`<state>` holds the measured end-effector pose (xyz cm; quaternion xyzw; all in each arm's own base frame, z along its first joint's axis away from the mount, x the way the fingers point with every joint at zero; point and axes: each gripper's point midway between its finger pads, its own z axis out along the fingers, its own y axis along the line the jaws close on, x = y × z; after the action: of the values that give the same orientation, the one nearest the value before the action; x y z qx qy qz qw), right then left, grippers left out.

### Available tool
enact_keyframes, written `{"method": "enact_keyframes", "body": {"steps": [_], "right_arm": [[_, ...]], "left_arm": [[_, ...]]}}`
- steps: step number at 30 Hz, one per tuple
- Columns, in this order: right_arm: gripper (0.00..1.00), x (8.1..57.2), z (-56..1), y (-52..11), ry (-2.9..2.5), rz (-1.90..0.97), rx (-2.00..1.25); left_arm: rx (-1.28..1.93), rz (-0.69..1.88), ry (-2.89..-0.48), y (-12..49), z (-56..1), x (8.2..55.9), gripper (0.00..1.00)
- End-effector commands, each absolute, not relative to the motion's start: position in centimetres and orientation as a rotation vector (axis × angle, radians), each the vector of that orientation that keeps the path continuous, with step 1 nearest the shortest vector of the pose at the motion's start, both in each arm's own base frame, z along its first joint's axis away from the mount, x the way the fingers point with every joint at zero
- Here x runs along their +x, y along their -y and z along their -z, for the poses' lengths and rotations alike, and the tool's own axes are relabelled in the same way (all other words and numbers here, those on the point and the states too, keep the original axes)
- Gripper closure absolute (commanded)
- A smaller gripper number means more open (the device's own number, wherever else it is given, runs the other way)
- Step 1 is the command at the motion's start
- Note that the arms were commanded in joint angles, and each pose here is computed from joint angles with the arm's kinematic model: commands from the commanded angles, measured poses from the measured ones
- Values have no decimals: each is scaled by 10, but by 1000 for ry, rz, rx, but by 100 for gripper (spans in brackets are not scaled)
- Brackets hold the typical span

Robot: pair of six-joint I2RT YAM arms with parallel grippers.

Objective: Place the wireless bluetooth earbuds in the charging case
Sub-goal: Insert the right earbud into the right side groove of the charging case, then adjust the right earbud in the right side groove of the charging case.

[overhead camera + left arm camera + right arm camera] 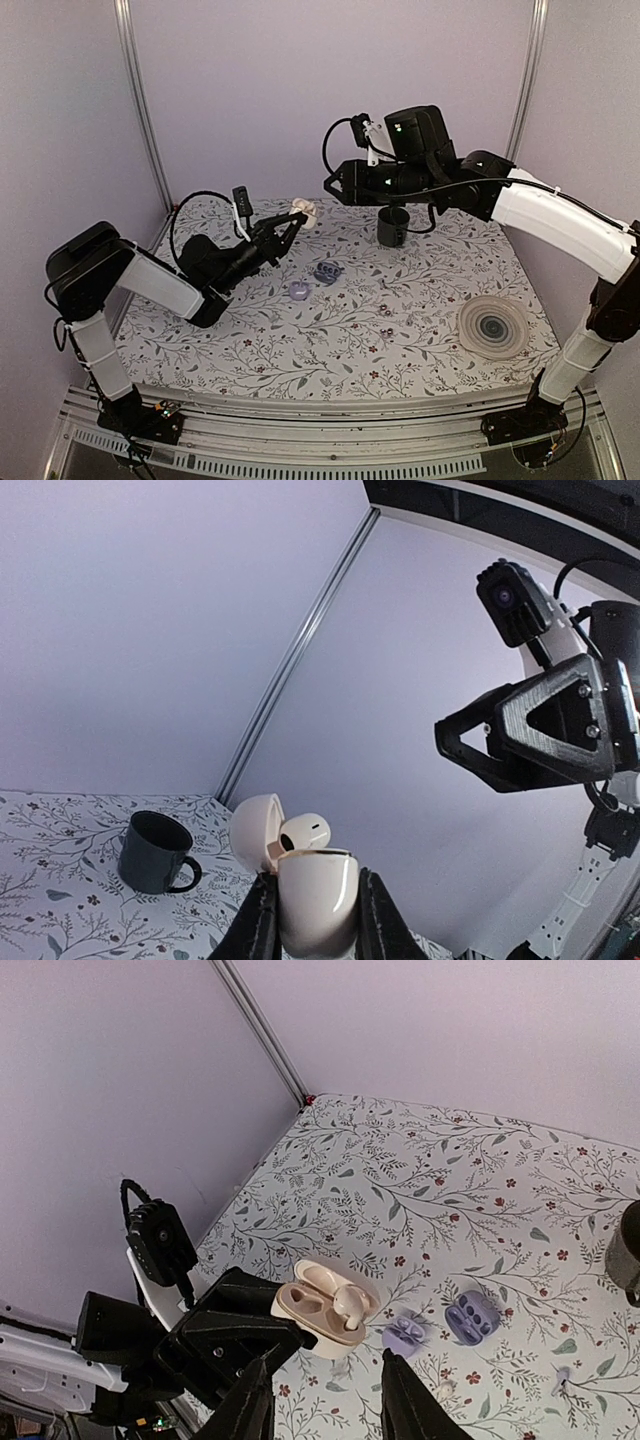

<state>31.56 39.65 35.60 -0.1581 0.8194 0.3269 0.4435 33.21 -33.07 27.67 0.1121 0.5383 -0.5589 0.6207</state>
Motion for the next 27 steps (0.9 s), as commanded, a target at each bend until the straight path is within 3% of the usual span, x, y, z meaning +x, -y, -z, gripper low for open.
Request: {"method": "enact_keyframes", "body": {"steps": [1,27], "right_arm": [[62,307,-374,-392,-1990,-848,-482],[62,328,-351,-396,-2055,-721,-454]], "left_arm": [[389,1390,-862,308,-352,277,100],[471,1459,-775,308,-381,252,100]]}}
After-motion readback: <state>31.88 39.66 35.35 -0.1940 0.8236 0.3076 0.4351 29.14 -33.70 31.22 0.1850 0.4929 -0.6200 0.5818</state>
